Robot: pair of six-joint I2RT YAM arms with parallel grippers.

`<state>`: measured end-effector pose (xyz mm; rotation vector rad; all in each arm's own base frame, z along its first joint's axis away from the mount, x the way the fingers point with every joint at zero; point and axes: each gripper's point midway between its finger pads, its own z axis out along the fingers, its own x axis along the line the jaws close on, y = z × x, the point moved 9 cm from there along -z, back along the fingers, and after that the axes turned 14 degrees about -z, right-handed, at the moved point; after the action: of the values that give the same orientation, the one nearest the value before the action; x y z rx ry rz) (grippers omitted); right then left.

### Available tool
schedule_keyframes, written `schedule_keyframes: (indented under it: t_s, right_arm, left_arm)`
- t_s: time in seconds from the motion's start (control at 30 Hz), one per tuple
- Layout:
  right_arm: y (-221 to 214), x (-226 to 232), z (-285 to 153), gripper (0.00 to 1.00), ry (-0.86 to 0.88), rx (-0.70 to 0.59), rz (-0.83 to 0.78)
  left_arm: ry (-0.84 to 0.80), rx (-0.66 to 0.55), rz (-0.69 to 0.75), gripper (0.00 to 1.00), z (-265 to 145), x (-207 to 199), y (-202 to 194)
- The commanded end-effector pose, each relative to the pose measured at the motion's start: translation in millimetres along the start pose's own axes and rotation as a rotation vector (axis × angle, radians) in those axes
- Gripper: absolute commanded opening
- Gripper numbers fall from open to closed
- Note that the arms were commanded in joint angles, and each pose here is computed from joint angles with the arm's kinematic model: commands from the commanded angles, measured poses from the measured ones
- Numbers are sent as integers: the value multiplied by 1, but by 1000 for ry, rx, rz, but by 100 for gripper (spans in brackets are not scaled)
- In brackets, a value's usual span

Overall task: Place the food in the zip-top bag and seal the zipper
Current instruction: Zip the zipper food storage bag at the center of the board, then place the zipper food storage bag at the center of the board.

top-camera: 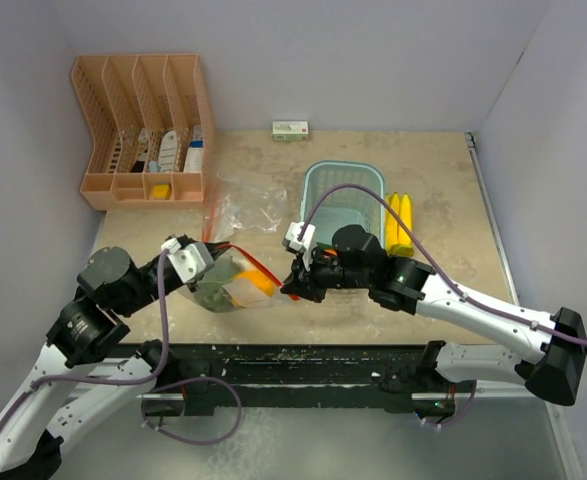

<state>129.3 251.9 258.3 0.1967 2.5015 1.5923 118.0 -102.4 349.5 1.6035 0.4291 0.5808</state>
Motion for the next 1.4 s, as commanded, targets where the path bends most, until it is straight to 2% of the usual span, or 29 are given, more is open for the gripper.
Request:
schedule_keyframes:
  t_s: [0.0,0.4,0.57,0.6,0.67,0.73,0.77,0.9,1.03,1.23,1.37]
  right_arm:
    - [-23,5,0,7,-1,104,73]
    - [-37,2,9,7,-34,179,116]
    - [-42,-4,10,11,-105,226,135]
    - [-40,-4,10,15,-114,225,133]
    - [-34,-6,7,30,-127,199,123]
    - [-23,-9,0,50,-175,151,115]
    - [-17,-11,-5,57,-210,118,113]
    - [23,-16,-34,77,-306,-65,99]
    - [56,-20,-60,80,-379,-181,97]
    - [67,-35,-64,81,-539,-131,152]
    - [73,-44,-51,83,-573,-102,166]
  left_arm:
    - [131,-203,92,0,-20,13,51]
    - [200,-207,129,0,-35,17,59]
    - [200,-203,136,0,-37,17,58]
    - [199,-204,136,0,-37,16,58]
    - [196,-199,133,0,-36,16,57]
    - [197,-191,128,0,-35,16,54]
    - [199,-184,125,0,-34,17,53]
    - [232,-145,105,0,-29,20,46]
    - [378,-145,73,0,-34,31,48]
    - [790,-170,25,0,-52,60,55]
    - [959,-126,50,0,-47,74,49]
